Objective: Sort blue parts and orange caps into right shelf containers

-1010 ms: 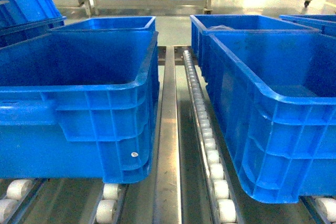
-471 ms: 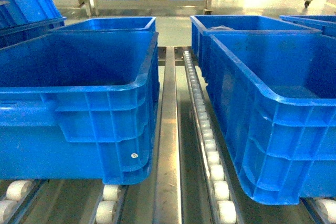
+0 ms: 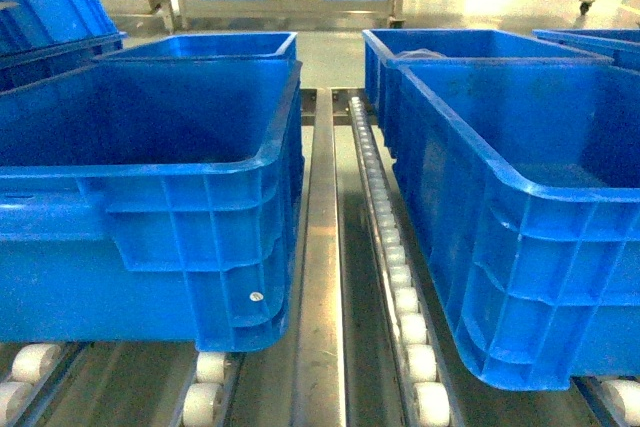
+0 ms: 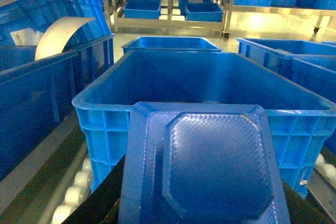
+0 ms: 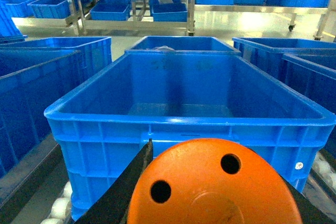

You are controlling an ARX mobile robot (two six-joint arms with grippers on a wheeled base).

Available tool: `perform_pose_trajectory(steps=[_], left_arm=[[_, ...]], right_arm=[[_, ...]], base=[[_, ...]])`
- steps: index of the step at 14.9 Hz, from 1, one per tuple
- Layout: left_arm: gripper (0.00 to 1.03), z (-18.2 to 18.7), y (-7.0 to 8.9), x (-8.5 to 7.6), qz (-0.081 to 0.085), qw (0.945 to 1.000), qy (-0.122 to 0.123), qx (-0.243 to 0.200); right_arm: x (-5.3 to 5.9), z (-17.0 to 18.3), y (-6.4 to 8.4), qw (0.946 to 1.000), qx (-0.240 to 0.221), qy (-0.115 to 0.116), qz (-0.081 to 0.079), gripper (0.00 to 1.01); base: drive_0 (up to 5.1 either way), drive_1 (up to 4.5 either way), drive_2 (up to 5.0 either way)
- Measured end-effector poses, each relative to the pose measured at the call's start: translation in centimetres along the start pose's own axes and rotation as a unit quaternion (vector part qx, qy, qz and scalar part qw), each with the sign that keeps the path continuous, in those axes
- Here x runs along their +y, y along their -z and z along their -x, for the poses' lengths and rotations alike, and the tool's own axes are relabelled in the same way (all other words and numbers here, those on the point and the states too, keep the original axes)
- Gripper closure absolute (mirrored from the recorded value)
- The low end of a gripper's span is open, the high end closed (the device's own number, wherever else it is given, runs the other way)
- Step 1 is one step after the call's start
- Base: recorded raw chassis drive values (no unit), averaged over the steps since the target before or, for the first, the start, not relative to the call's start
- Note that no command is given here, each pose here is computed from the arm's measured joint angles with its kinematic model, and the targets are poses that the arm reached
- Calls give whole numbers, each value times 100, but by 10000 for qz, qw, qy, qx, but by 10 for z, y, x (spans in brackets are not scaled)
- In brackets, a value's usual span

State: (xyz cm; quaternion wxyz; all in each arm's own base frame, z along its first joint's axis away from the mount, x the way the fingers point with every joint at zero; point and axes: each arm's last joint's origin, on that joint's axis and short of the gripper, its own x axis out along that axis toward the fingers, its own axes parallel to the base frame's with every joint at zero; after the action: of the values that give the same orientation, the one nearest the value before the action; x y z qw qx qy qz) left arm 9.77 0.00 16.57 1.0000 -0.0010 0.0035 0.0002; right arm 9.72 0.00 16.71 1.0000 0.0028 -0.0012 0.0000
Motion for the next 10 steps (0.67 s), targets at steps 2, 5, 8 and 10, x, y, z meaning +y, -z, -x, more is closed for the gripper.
perform_pose_trajectory(steps=[2, 5, 8, 10], left_arm=[[60, 0, 0, 0, 0, 10000, 0, 0], [60, 0, 0, 0, 0, 10000, 0, 0], [60, 0, 0, 0, 0, 10000, 0, 0], [60, 0, 0, 0, 0, 10000, 0, 0]], right_arm=[[0, 0, 0, 10000, 2, 0, 0, 57], [0, 0, 0, 10000, 2, 0, 0, 57], [0, 0, 0, 10000, 2, 0, 0, 57], [0, 0, 0, 10000, 0, 0, 0, 57]], base=[[0, 0, 0], [0, 0, 0], [0, 0, 0], [0, 0, 0]])
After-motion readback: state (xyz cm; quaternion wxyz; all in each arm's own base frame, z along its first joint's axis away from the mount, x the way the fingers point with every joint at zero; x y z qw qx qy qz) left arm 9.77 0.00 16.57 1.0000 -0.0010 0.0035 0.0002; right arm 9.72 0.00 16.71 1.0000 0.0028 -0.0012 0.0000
